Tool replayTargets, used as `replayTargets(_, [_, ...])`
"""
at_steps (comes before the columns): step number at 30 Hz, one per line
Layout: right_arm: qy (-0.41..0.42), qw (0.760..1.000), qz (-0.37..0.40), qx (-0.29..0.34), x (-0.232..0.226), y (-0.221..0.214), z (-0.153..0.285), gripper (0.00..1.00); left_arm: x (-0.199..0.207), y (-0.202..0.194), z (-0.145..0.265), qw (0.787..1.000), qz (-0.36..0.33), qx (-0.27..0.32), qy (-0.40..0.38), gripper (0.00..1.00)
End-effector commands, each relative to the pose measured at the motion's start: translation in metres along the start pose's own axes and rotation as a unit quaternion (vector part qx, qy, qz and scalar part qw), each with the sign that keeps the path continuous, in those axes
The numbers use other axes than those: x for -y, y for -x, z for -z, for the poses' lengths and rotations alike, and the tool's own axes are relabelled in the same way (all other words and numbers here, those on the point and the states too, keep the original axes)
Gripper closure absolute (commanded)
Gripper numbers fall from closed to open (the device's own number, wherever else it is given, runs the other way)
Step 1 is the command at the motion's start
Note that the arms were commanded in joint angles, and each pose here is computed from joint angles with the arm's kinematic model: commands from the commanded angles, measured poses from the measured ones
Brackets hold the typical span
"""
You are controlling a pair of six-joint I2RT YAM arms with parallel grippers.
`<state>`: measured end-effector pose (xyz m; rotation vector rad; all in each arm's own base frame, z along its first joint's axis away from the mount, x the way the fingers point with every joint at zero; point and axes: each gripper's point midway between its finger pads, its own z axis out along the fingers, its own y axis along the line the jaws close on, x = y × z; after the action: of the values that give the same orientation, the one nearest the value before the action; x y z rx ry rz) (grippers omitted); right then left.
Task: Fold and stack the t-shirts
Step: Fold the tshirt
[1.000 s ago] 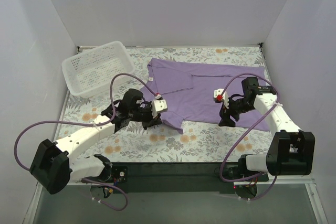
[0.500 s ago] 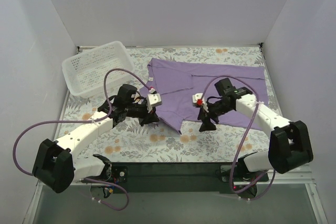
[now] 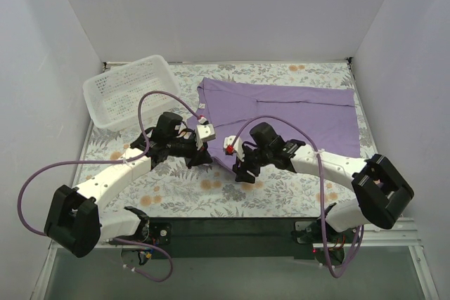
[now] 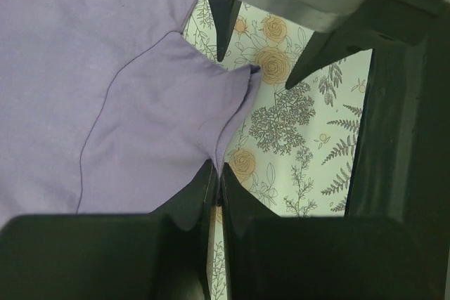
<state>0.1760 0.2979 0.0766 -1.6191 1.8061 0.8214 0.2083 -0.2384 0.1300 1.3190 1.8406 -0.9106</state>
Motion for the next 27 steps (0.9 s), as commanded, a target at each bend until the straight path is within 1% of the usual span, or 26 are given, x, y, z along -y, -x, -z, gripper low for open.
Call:
replayTargets(1, [-0.03,0.999,-0.024,0.03,0.01,0.011,-0.006,0.36,0.002,0.017,0.006,1.0,-0.016,0.023,-0.005,1.0])
replayTargets(2, [-0.026,0.999,-0.032,0.027,0.008,0.006,-0.007,0.38,0.003,0.017,0.006,1.0,-0.015,0.023,-0.005,1.0])
replayTargets(5, [-0.027,0.999,-0.042,0.019,0.009,0.0,-0.012,0.51,0.004,0.015,0.006,1.0,-0.013,0.022,-0.007,1.0])
replayTargets(6, [-0.029,0.998,-0.046,0.014,0.01,-0.004,-0.014,0.62,0.003,0.015,0.006,1.0,-0.012,0.023,-0.007,1.0])
replayTargets(8, [-0.032,0.998,-0.049,0.01,0.012,-0.005,-0.015,0.7,0.005,0.014,0.006,1.0,-0.013,0.022,-0.008,1.0])
replayTargets(9, [-0.034,0.998,-0.049,0.011,0.013,-0.004,-0.014,0.78,0.006,0.014,0.007,1.0,-0.013,0.023,-0.009,1.0])
replayTargets(11, [-0.046,0.998,-0.043,0.012,0.018,-0.001,-0.011,0.85,0.007,0.014,0.008,0.999,-0.02,0.026,-0.008,1.0])
replayTargets(12, [-0.052,0.998,-0.036,0.015,0.02,0.005,-0.006,0.91,0.008,0.012,0.008,0.999,-0.021,0.025,-0.01,1.0])
replayTargets(14, [-0.071,0.997,-0.012,0.015,0.03,0.011,0.004,0.94,0.011,0.009,0.009,0.999,-0.032,0.027,-0.015,1.0])
replayTargets(15, [-0.07,0.998,-0.006,0.005,0.03,0.009,0.011,0.96,0.013,0.008,0.009,0.999,-0.037,0.027,-0.018,1.0])
replayTargets(16, [-0.074,0.997,0.005,0.013,0.038,0.019,0.018,0.98,0.016,0.008,0.009,0.998,-0.043,0.03,-0.026,1.0])
replayTargets(17, [-0.066,0.997,0.039,0.007,0.039,0.021,0.021,0.99,0.017,0.007,0.008,0.998,-0.051,0.03,-0.031,1.0])
replayTargets(20, [-0.037,0.996,0.083,0.002,0.042,0.031,0.028,0.99,0.023,0.0,0.006,0.997,-0.054,0.026,-0.051,1.0])
replayTargets(23, [-0.03,0.995,0.091,-0.013,0.051,0.037,0.023,0.99,0.027,-0.005,0.003,0.996,-0.048,0.023,-0.07,1.0])
replayTargets(24, [-0.025,0.996,0.085,-0.026,0.054,0.031,0.017,0.99,0.028,-0.005,0.002,0.996,-0.051,0.022,-0.075,1.0])
replayTargets(26, [-0.037,0.995,0.082,-0.034,0.067,0.036,0.016,0.99,0.029,-0.009,-0.001,0.995,-0.048,0.018,-0.081,1.0])
replayTargets(27, [-0.035,0.996,0.072,-0.043,0.072,0.032,0.01,0.99,0.029,-0.012,-0.002,0.995,-0.047,0.014,-0.083,1.0])
